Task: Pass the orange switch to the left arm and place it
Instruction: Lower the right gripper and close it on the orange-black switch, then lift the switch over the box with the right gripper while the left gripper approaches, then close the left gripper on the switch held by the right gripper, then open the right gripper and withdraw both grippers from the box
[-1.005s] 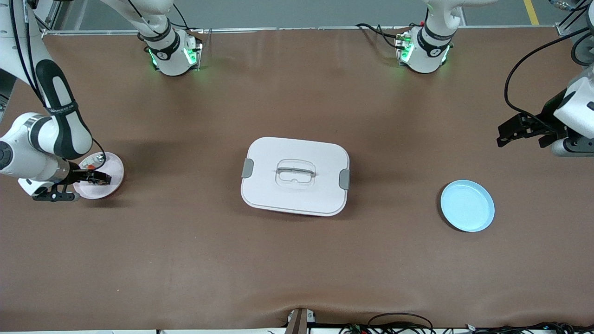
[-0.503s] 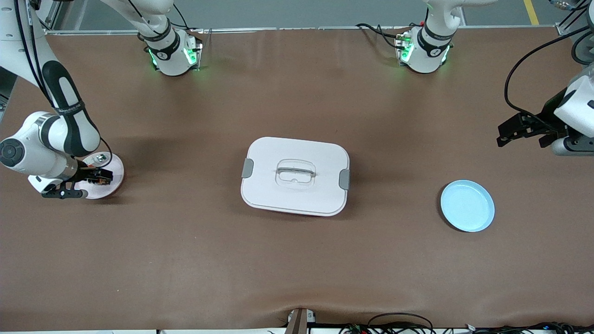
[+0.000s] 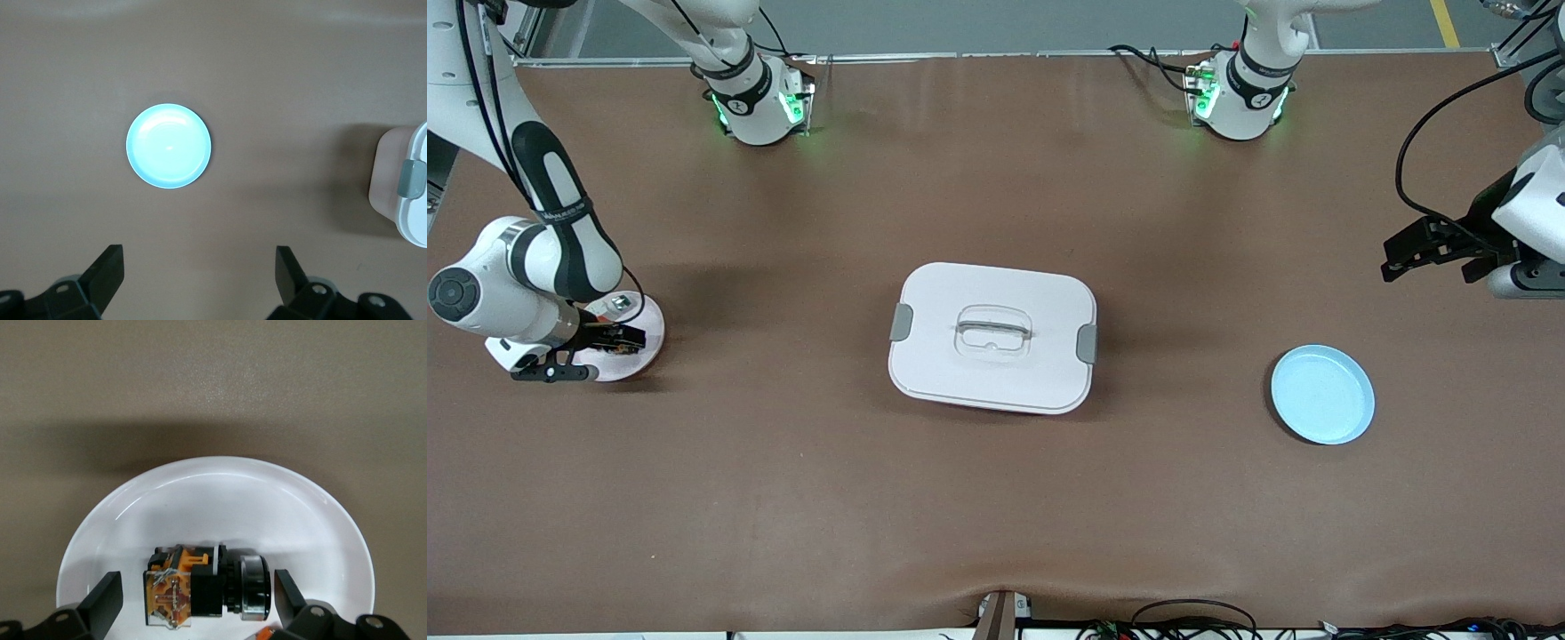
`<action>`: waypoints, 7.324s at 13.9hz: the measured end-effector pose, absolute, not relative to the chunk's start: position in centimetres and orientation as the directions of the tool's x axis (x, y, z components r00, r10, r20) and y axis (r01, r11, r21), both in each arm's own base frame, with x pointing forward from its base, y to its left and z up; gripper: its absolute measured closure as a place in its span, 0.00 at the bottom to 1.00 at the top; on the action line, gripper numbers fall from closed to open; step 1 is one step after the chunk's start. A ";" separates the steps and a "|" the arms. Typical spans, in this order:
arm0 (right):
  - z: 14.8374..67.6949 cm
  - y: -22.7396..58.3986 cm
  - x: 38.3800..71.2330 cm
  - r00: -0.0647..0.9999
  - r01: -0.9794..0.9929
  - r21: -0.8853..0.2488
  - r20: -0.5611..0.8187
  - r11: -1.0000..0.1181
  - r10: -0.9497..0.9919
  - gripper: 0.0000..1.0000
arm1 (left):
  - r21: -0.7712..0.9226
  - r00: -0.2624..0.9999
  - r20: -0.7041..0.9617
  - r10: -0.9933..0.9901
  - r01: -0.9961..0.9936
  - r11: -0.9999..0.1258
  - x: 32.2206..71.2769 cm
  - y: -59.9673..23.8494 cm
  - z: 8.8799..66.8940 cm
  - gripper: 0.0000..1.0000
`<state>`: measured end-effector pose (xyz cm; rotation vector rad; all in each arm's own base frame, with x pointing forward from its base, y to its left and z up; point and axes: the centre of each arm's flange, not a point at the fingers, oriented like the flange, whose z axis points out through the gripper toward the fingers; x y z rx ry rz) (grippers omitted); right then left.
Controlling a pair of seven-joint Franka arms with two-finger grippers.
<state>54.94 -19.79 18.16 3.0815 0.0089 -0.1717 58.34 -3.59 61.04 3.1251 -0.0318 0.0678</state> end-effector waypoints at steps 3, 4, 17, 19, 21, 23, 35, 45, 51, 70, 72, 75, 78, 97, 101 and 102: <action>18.1 -20.0 54.9 0.994 0.006 0.056 -0.110 -0.998 0.000 0.00 | 0.015 0.999 0.044 -0.018 -0.019 -1.000 58.3 -3.5 61.0 0.00; 18.1 -20.1 54.9 0.994 0.004 0.056 -0.110 -0.998 -0.002 0.00 | 0.015 0.999 0.044 -0.018 -0.019 -1.000 58.3 -3.5 61.0 0.00; 18.5 -20.7 55.1 0.991 -0.008 0.049 -0.131 -0.999 -0.015 0.28 | 0.015 0.999 0.043 -0.018 -0.019 -1.000 58.3 -3.5 61.0 0.00; 20.0 -20.4 56.2 0.982 -0.027 0.034 -0.186 -0.999 -0.033 0.28 | 0.015 0.999 0.037 -0.021 -0.021 -1.000 58.3 -3.6 60.9 0.00; 22.6 -19.1 58.0 0.969 -0.063 0.016 -0.239 -0.998 -0.065 0.28 | 0.015 0.999 0.025 -0.023 -0.024 -1.000 58.4 -3.8 60.6 0.00; 25.5 -16.7 59.7 0.958 -0.111 0.013 -0.265 -0.994 -0.111 0.28 | 0.014 1.000 0.012 -0.023 -0.023 -1.000 58.5 -3.7 60.1 0.00; 38.1 3.9 64.7 0.740 -0.601 -0.130 -0.465 -0.789 -0.486 0.28 | 0.302 1.000 0.006 -0.017 -0.018 -0.953 58.3 -7.0 61.0 0.00; 46.8 20.2 65.0 0.468 -0.851 -0.080 -0.566 -0.519 -0.679 0.28 | 0.625 0.999 -0.048 0.022 0.047 -0.779 61.2 -11.6 57.7 0.00; 51.6 29.4 63.8 0.346 -0.929 -0.087 -0.550 -0.359 -0.761 0.28 | 0.658 0.997 0.024 0.067 0.035 -0.752 61.4 -21.2 57.6 0.00; 53.5 42.5 62.3 0.132 -0.991 -0.114 -0.636 -0.077 -0.760 0.28 | 0.734 0.998 0.045 0.037 -0.008 -0.679 61.6 -34.9 52.7 0.00; 53.9 42.6 62.2 0.126 -0.991 -0.113 -0.640 -0.069 -0.758 0.28 | 0.734 0.997 0.057 0.043 -0.013 -0.679 62.2 -35.0 52.1 0.00; 54.2 43.1 62.0 0.126 -0.991 -0.119 -0.648 -0.063 -0.751 0.28 | 0.734 0.995 0.087 0.041 -0.036 -0.678 62.3 -35.6 51.9 0.00; 54.5 44.1 61.5 0.122 -0.990 -0.132 -0.658 -0.046 -0.744 0.28 | 0.735 0.995 0.093 0.039 -0.042 -0.677 62.1 -36.3 51.7 0.00; 53.7 44.6 62.1 0.104 -0.991 -0.128 -0.664 -0.025 -0.740 0.28 | 0.750 0.995 0.091 0.040 -0.042 -0.660 62.0 -37.1 51.6 0.65; 53.8 43.9 62.6 0.097 -0.992 -0.127 -0.663 -0.016 -0.742 0.00 | 0.751 0.994 0.098 0.052 -0.040 -0.659 62.3 -36.7 51.9 0.66; 53.8 43.4 62.9 0.092 -0.992 -0.123 -0.661 -0.014 -0.745 0.00 | 0.752 0.993 0.102 0.054 -0.042 -0.658 62.3 -36.6 52.1 0.66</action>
